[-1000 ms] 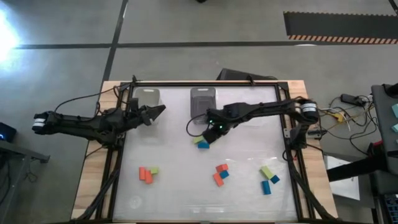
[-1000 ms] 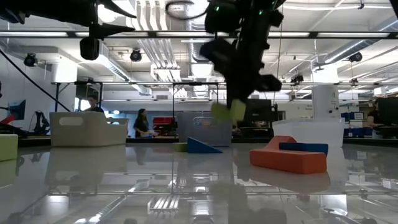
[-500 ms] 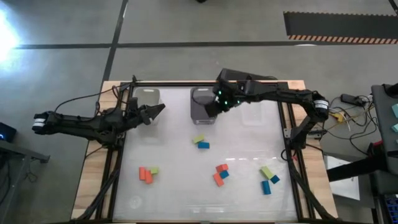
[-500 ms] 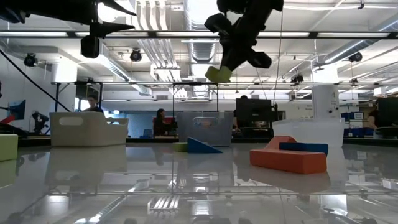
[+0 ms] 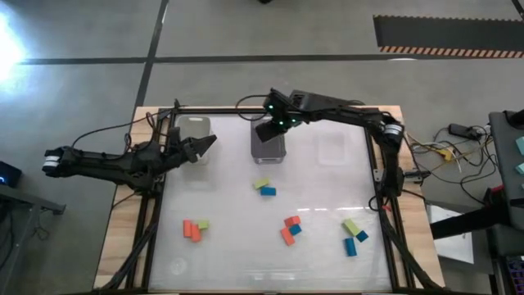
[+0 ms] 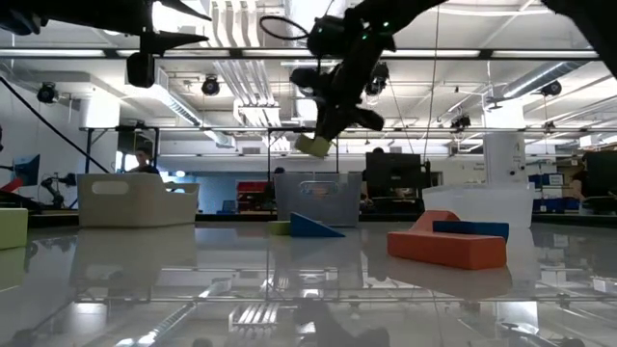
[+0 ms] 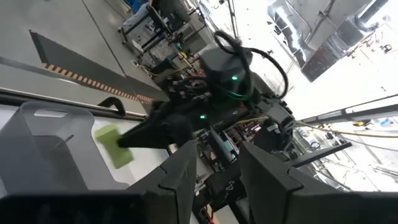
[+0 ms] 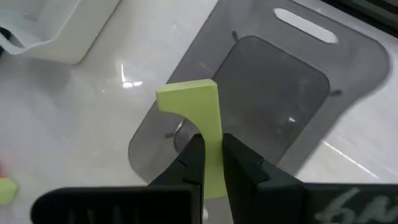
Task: Sort & place blocks by color
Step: Put the green block into the black transparent bin, then put the orange block into the transparent bin
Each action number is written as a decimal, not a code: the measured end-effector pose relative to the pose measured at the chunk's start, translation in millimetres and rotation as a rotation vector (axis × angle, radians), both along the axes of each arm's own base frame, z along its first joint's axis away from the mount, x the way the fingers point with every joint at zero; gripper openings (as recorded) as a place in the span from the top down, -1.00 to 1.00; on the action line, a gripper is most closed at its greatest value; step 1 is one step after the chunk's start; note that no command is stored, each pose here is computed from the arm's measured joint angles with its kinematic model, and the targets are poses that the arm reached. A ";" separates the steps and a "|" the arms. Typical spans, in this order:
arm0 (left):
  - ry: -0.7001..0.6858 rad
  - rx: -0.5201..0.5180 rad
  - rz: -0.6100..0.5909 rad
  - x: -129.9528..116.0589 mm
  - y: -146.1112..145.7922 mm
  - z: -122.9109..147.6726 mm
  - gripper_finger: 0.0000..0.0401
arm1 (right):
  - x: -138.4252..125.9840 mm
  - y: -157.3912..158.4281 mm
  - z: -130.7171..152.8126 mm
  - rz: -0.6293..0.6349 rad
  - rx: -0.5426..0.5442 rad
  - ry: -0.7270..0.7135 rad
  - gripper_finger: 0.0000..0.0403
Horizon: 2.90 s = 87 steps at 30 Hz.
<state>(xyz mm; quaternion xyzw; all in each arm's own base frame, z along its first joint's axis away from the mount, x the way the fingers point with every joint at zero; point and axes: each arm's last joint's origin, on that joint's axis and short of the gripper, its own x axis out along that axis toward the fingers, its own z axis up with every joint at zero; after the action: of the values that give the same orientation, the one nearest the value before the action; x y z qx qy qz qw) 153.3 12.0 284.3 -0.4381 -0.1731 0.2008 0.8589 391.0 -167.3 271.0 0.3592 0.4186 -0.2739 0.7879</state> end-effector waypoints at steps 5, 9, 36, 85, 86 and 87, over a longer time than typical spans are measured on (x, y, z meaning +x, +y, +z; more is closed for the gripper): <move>-0.036 -0.004 0.022 -1.2 0.6 2.1 0.47 | 18.7 -12.9 -22.3 0.043 -0.010 0.055 0.88; -0.040 -0.004 0.023 -1.6 0.6 3.4 0.47 | 29.4 -22.5 -45.6 0.075 -0.008 0.149 0.88; -0.035 -0.005 0.028 -1.4 0.7 1.8 0.47 | 41.8 -31.7 -68.5 0.112 -0.014 0.263 0.83; 0.239 -0.276 -0.328 31.2 -11.4 -11.9 0.47 | -44.4 31.5 112.3 0.262 -0.192 0.019 0.49; 0.299 -0.291 -0.359 34.1 -12.6 -11.1 0.47 | -47.9 34.4 117.8 0.274 -0.207 0.006 0.50; 0.354 -0.303 -0.397 37.0 -14.0 -8.9 0.47 | -51.6 36.2 123.2 0.278 -0.219 -0.008 0.51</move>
<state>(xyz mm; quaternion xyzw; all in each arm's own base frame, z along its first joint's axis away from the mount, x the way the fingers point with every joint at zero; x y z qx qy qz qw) 190.3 -2.1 275.4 -0.5445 0.1004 0.1257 0.8232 339.4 -131.1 394.1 0.2113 0.4286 -0.2049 0.8542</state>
